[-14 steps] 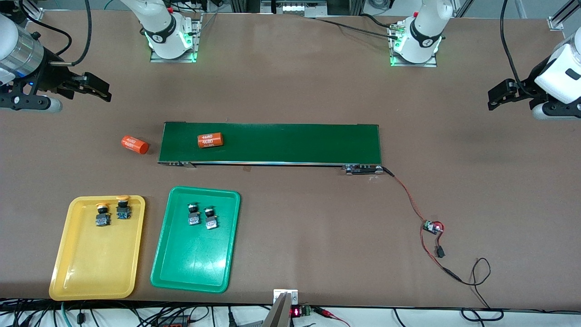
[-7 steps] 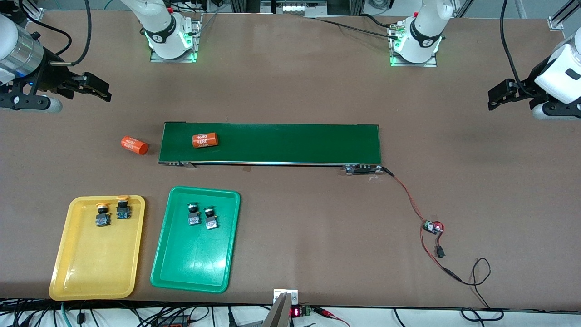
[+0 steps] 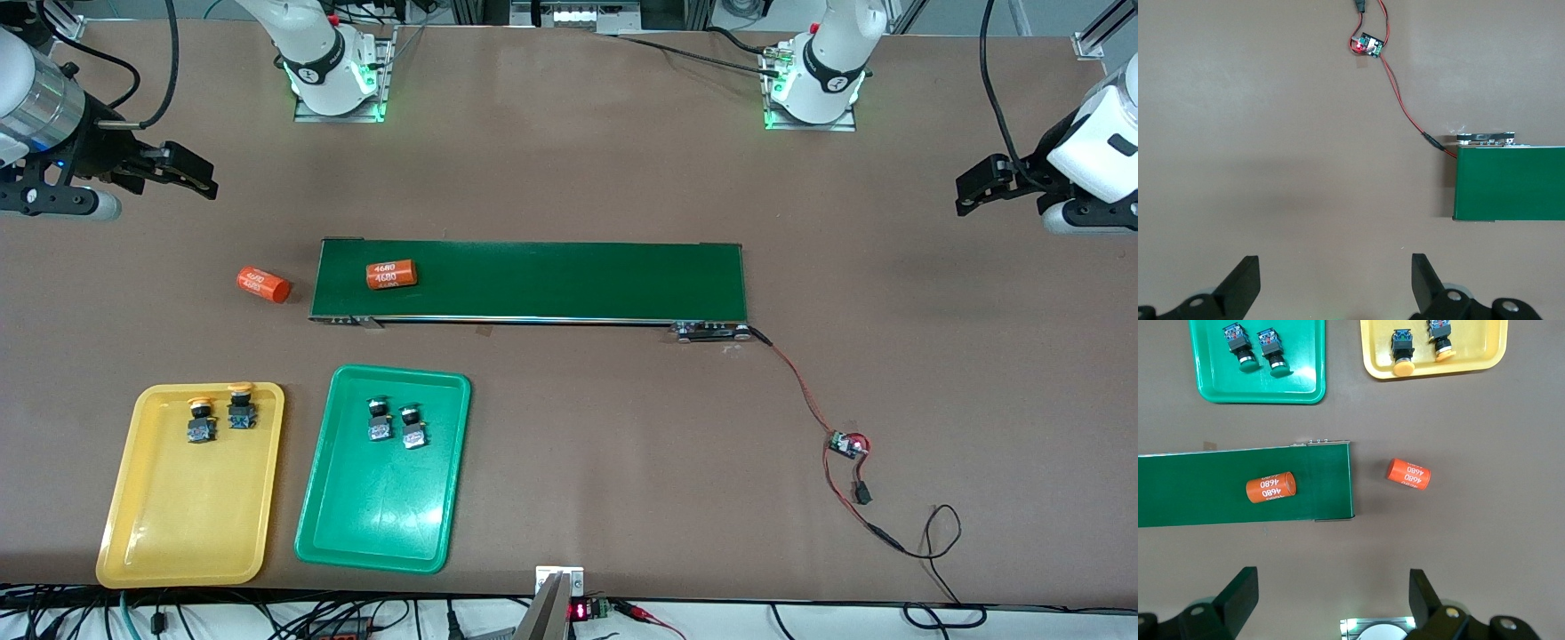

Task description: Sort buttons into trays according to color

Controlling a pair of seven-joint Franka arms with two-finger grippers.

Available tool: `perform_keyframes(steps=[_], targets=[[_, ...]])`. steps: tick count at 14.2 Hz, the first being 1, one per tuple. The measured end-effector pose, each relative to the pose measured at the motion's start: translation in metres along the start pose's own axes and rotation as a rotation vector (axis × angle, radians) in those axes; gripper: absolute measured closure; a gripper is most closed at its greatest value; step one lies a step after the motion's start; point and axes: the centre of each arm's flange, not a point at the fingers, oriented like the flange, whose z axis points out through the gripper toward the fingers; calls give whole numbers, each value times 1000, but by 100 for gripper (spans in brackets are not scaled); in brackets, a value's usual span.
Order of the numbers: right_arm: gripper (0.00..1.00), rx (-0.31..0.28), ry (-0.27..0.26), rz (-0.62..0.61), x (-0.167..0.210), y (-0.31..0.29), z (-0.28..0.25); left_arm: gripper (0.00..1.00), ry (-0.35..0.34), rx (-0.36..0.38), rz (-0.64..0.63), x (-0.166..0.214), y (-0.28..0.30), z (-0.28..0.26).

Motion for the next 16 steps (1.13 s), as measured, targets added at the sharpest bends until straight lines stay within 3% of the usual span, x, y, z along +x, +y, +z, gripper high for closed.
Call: perform_keyframes(steps=[16], targets=[[0,0,-1,0,0,0,0,0,1,1,12,0,7,0]])
